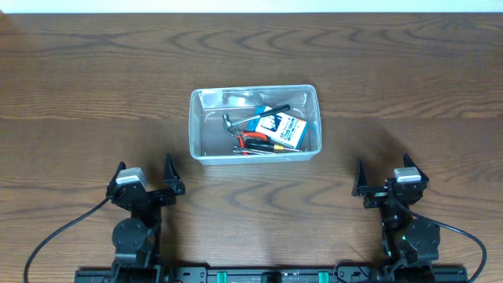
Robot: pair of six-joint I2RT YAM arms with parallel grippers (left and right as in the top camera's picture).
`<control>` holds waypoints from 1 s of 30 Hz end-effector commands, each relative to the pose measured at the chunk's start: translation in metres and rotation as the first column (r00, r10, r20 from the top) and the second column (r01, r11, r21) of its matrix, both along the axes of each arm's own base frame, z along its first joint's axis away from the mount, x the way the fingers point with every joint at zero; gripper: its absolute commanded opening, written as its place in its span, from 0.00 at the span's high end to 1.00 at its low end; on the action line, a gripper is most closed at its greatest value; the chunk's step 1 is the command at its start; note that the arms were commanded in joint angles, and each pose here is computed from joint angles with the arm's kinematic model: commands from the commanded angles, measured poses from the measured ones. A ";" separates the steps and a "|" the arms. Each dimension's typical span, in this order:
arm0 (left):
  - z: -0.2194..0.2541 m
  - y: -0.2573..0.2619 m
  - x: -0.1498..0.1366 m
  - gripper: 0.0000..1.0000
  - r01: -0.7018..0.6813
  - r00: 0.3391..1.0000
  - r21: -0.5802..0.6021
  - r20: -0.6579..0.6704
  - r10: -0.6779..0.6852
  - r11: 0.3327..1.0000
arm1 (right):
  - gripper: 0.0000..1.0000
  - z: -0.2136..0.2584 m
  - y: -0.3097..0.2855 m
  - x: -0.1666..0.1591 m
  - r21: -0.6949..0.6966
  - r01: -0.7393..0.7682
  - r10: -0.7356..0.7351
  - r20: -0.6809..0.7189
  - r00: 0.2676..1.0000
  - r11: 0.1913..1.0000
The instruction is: Pack container
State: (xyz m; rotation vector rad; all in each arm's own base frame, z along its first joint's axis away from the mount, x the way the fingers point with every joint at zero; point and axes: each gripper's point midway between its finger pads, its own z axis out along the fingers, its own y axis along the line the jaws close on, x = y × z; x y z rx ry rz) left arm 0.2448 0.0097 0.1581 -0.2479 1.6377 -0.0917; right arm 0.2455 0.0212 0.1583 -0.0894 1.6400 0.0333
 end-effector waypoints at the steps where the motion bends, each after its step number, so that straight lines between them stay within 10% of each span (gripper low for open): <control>1: -0.012 0.003 -0.001 0.02 -0.018 0.999 -0.012 -0.031 0.018 1.000 | 0.01 -0.001 0.004 -0.001 -0.008 -0.018 0.018 0.000 1.000 1.000; 30: -0.022 -0.024 -0.001 0.02 0.123 0.990 -0.026 -0.070 -0.125 0.992 | 0.01 -0.001 0.004 -0.001 -0.008 -0.018 0.018 0.000 1.000 1.000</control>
